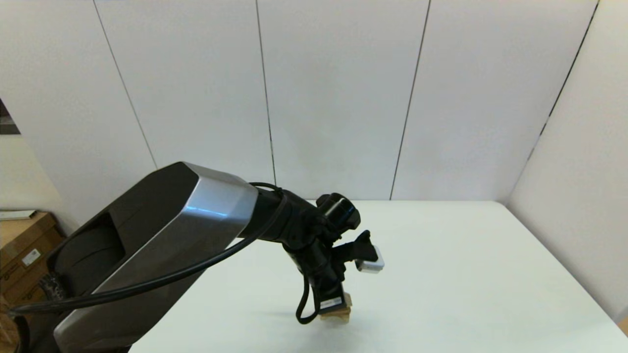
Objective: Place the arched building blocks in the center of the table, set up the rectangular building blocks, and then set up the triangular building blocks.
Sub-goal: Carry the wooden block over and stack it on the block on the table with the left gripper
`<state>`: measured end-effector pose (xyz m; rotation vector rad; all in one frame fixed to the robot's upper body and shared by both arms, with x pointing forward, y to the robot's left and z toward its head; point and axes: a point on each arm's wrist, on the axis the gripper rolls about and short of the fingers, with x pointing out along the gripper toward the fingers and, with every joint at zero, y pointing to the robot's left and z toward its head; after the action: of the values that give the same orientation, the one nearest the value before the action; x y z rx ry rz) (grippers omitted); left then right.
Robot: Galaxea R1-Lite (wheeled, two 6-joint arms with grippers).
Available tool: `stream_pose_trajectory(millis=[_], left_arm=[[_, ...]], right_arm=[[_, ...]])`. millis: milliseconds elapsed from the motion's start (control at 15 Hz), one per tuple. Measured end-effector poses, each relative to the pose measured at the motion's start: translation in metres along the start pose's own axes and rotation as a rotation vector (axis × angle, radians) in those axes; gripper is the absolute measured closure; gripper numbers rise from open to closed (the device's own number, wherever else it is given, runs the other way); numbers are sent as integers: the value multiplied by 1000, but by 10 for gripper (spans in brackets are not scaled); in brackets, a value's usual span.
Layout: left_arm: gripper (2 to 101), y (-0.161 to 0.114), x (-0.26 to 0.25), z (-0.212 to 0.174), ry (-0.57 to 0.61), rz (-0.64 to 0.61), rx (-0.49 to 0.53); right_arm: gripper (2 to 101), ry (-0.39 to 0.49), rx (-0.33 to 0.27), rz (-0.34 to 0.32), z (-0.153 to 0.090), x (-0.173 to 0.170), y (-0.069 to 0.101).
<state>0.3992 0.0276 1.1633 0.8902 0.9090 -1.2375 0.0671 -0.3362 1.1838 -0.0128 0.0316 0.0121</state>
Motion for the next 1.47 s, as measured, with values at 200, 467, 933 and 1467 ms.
stream_pose_trajectory(millis=[200, 467, 933, 1467], left_arm=[[820, 0, 3, -1, 4, -2, -1], [820, 0, 5, -1, 8, -4, 1], [820, 3, 8, -4, 17, -3, -8], [820, 6, 10, -7, 22, 0, -14]], right_arm=[[43, 0, 0, 0, 0, 0, 0], [43, 0, 0, 0, 0, 0, 0], [43, 0, 0, 0, 0, 0, 0], [43, 0, 0, 0, 0, 0, 0]])
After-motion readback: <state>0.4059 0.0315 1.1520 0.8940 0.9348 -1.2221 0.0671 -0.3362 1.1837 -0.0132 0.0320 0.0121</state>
